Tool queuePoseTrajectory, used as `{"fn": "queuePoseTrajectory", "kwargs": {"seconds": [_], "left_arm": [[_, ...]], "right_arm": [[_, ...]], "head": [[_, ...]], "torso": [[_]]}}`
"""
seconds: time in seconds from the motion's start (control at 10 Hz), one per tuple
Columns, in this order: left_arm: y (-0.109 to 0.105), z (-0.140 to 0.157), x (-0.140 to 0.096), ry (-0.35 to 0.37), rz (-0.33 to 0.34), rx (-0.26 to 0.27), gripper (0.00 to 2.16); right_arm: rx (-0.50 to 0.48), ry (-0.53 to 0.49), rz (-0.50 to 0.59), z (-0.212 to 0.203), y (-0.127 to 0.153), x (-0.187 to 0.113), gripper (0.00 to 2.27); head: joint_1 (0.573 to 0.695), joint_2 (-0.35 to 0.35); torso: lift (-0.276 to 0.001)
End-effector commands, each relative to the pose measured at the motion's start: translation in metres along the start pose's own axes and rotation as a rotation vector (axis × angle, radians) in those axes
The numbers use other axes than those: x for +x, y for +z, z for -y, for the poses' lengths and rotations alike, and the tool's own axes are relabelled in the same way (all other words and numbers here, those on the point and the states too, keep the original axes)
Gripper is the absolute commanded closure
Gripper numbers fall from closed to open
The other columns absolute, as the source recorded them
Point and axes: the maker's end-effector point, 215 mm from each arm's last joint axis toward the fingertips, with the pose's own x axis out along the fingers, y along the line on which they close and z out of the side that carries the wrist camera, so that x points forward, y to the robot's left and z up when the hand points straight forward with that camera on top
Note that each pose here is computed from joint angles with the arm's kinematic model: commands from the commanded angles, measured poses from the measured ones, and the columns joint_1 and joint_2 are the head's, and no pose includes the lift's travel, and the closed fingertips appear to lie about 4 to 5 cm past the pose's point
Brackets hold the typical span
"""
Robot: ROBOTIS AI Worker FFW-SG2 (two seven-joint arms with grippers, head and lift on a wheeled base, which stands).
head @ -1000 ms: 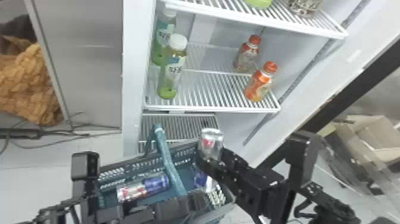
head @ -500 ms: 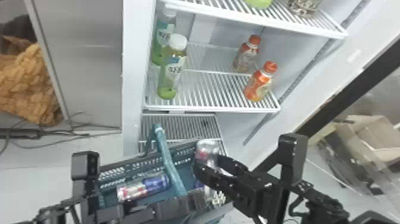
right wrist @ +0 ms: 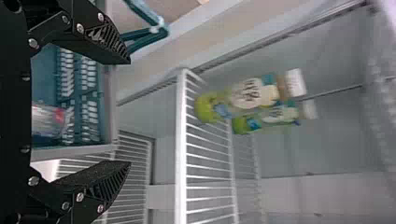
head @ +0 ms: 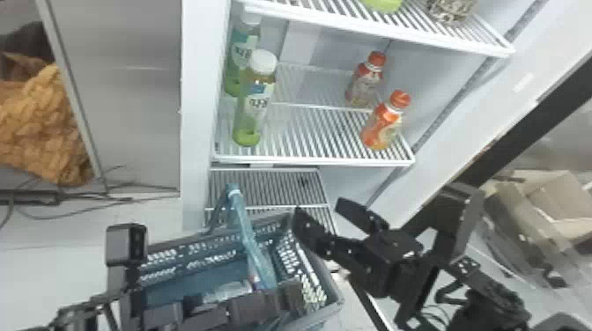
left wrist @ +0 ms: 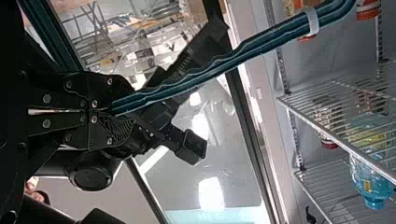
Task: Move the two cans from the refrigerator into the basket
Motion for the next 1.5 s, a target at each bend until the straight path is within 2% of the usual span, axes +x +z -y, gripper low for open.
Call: {"fn": "queuePoseTrajectory", "kwargs": {"seconds": [0.0,0.2,0.5,0.9,1.4], "left_arm": [[-0.001,0.0,0.0,0.0,-0.001,-0.001,1.16],[-0.001,0.0,0.0,0.0,-0.001,-0.001,1.16],[0.0,0.0,0.0,0.002,-0.003,0.002,1.16],[-0.004,-0.001,0.0,0.002,-0.014,-0.008,1.16],[-0.004,-0.003,0.0,0.011,-0.019,-0.003,1.16]], "right_arm": [[-0.009,-0.004,0.103,0.002,0.026,-0.001,0.28],[-0.018,-0.015,0.276,0.01,0.063,-0.003,0.28],[-0.029,-0.055,0.424,0.021,0.086,-0.008,0.28],[-0.075,-0.155,0.494,0.034,0.079,-0.007,0.28],[-0.113,-0.268,0.495,0.057,0.061,-0.017,0.28]], "head": [[0.695,-0.35],[0.695,-0.35],[0.695,-0.35],[0.695,-0.35],[0.695,-0.35]], "torso": [[-0.276],[-0.276],[-0.276],[-0.276],[-0.276]]}}
